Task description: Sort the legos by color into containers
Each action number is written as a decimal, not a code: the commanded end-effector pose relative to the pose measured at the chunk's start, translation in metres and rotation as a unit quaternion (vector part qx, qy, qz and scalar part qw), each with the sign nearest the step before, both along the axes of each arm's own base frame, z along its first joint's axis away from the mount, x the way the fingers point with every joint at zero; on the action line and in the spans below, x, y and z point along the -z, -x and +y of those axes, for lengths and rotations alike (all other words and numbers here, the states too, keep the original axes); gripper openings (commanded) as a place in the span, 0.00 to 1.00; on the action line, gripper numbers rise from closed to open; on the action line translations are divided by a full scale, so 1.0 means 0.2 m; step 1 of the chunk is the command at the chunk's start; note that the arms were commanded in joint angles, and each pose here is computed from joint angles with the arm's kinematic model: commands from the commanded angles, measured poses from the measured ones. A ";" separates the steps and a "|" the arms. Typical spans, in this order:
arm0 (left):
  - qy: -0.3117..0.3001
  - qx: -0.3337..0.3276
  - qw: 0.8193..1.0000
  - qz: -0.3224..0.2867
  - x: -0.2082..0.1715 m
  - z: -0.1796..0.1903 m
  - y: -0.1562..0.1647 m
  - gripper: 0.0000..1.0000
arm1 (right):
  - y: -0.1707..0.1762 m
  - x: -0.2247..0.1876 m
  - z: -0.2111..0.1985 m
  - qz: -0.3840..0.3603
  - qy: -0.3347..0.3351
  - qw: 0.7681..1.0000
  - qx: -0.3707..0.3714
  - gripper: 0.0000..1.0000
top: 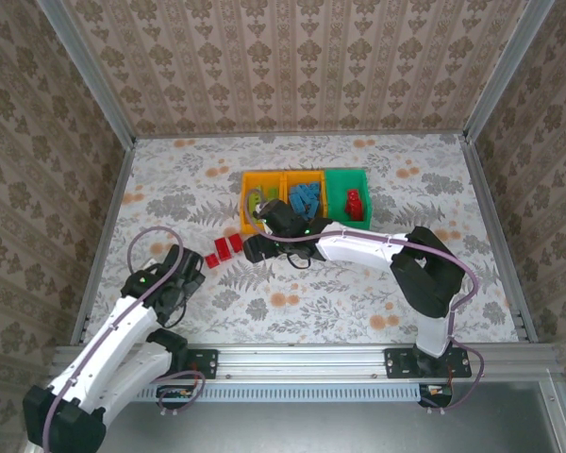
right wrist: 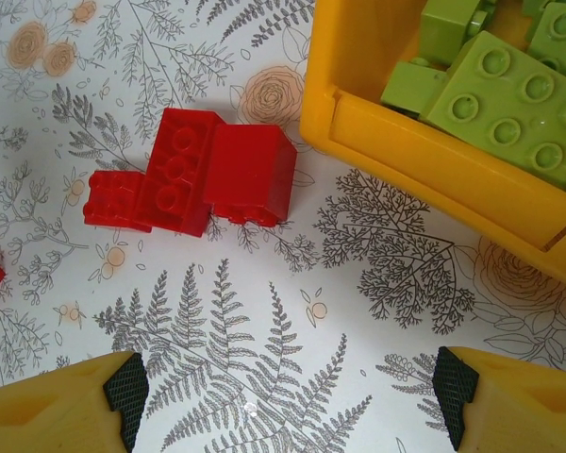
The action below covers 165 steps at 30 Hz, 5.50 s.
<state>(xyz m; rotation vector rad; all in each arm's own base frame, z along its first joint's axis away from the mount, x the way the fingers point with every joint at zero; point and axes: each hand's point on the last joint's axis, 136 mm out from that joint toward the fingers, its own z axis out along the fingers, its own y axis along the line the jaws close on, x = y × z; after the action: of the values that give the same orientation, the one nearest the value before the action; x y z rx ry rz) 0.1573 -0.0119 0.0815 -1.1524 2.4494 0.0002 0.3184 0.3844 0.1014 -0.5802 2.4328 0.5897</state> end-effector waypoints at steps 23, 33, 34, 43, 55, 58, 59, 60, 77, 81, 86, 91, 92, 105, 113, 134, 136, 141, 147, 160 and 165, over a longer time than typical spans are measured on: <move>0.139 -0.121 0.982 0.029 0.29 0.05 -0.14 0.84 | 0.01 0.10 -0.03 0.022 0.007 1.000 0.009 0.84; 0.153 -0.090 0.983 0.037 0.32 0.02 -0.22 0.76 | 0.02 0.12 -0.04 0.031 0.010 0.999 0.015 0.84; 0.153 -0.087 0.983 0.042 0.33 0.01 -0.22 0.74 | 0.02 0.12 -0.05 0.030 0.011 0.999 0.016 0.84; 0.151 -0.088 0.984 0.039 0.37 0.02 -0.23 0.60 | 0.02 0.11 -0.08 0.028 0.017 0.999 0.024 0.84; 0.152 -0.046 0.987 0.001 0.31 -0.01 -0.40 0.34 | 0.02 0.08 -0.14 0.013 0.029 0.999 0.037 0.84; 0.136 -0.013 0.991 -0.013 0.23 -0.04 -0.46 0.34 | 0.00 0.04 -0.18 0.003 0.020 0.998 0.053 0.84; 0.131 0.000 0.991 -0.019 0.20 -0.07 -0.48 0.34 | 0.00 0.02 -0.20 0.001 0.014 0.998 0.059 0.84; 0.127 0.012 0.992 -0.025 0.17 -0.09 -0.50 0.33 | 0.00 0.00 -0.22 0.000 0.008 0.998 0.065 0.84; 0.044 0.383 0.911 -0.145 -0.44 -1.20 -1.06 0.34 | -0.07 -0.14 -1.31 -0.005 0.010 0.952 0.307 0.87; 0.064 0.480 0.860 -0.157 -0.48 -1.63 -1.19 0.33 | -0.01 -0.07 -1.50 0.034 0.006 0.931 0.362 0.88; 0.086 0.552 0.813 -0.164 -0.45 -2.02 -1.32 0.32 | 0.07 0.00 -1.61 0.063 -0.006 0.918 0.392 0.88; 0.119 0.573 0.796 -0.155 -0.37 -2.20 -1.38 0.32 | 0.10 0.00 -1.64 0.066 -0.011 0.914 0.400 0.88; 0.123 0.573 0.796 -0.150 -0.35 -2.21 -1.39 0.33 | 0.11 0.00 -1.65 0.067 -0.012 0.914 0.400 0.88; 0.143 0.583 0.785 -0.152 -0.39 -2.27 -1.32 0.74 | 0.12 -0.02 -1.60 0.070 -0.034 0.920 0.385 0.86; 0.068 0.554 0.806 -0.197 -0.59 -2.00 -1.27 1.00 | 0.06 -0.15 -1.44 0.020 -0.051 0.943 0.329 0.84; 0.000 0.209 0.974 -0.084 -0.13 -0.25 -0.80 1.00 | -0.11 -0.02 -0.05 -0.014 -0.040 0.998 0.052 0.80; 0.002 0.185 0.980 -0.074 -0.09 -0.18 -0.74 1.00 | -0.13 0.00 0.03 -0.009 -0.030 0.999 0.035 0.80; 0.007 0.164 0.984 -0.064 -0.02 -0.09 -0.68 1.00 | -0.15 0.09 0.16 -0.003 -0.004 1.000 0.008 0.80; 0.019 0.153 0.987 -0.052 0.02 -0.06 -0.63 1.00 | -0.17 0.18 0.26 -0.001 0.022 1.000 -0.015 0.80; 0.041 0.130 0.989 -0.064 0.04 0.00 -0.57 1.00 | -0.21 0.33 0.33 0.000 0.082 0.996 -0.031 0.76; 0.044 0.125 0.989 -0.067 0.05 0.01 -0.55 1.00 | -0.22 0.36 0.33 -0.003 0.087 0.996 -0.022 0.70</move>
<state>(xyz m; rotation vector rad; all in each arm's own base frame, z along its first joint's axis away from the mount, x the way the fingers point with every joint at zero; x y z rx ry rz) 0.2728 -0.0093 0.0731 -0.8197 2.4788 -0.2323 0.3612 0.4541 0.0402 -0.7006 2.4667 0.4675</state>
